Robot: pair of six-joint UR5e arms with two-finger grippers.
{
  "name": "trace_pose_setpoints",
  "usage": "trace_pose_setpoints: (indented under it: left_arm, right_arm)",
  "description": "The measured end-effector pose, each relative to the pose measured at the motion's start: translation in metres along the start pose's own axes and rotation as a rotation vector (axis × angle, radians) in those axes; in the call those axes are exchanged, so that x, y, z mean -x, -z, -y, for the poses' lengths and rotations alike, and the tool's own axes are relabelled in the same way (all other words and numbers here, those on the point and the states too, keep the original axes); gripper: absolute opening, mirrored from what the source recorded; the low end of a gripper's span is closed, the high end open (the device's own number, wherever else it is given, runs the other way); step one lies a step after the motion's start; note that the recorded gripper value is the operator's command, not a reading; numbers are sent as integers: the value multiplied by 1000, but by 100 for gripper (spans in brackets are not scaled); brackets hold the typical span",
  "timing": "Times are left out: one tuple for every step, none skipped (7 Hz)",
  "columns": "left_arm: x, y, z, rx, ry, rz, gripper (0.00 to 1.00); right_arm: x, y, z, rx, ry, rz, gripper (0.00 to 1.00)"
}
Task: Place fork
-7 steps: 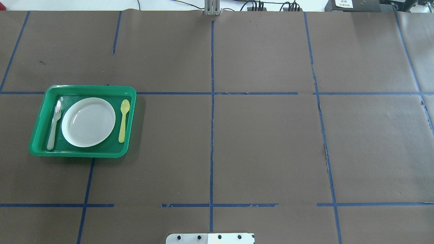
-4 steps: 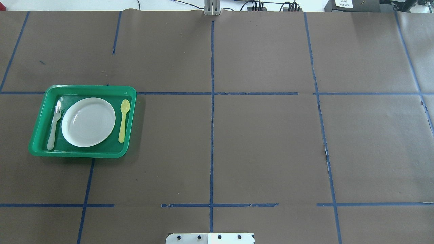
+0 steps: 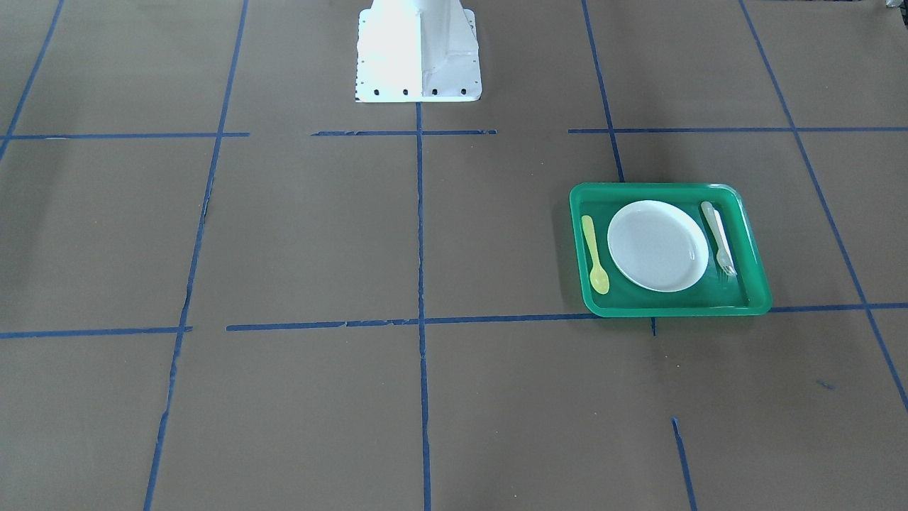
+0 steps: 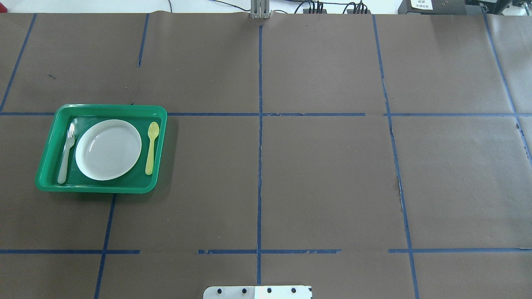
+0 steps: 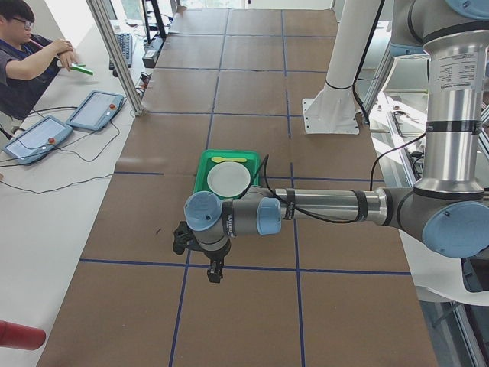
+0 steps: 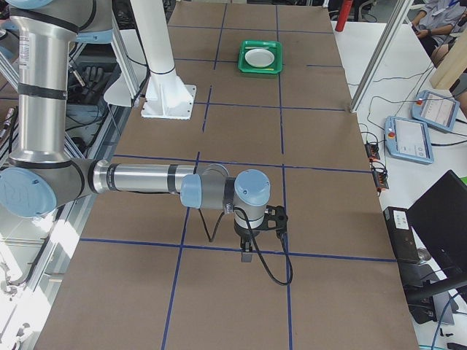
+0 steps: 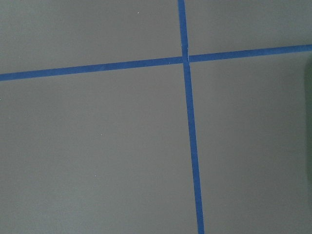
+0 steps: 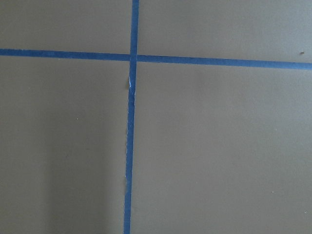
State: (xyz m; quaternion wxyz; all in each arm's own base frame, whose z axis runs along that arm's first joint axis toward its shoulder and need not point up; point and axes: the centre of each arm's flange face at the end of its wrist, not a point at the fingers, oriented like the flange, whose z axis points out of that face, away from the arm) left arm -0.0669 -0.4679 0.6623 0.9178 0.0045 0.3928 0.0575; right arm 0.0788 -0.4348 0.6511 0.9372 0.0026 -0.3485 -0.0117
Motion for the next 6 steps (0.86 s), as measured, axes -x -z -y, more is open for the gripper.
trace_pose_setpoints:
  left_arm:
    - [0,0,0,-1,-1,0,100]
    - [0,1,1,-2,-3,0,100]
    - [-1,1,1,-3,-6,0,100]
    - [-1,2,2,-5,-9,1,100]
    - [-2,2,2,-6,-11,1,100]
    - [-2,3,3,-7,-12,2,100]
  right_arm:
    - [0,0,0,0,0,0,100]
    - [0,0,0,0,0,0,100]
    - [0,0,0,0,0,0,100]
    - [0,0,0,0,0,0,100]
    - [0,0,0,0,0,0,100]
    - [0,0,0,0,0,0,100]
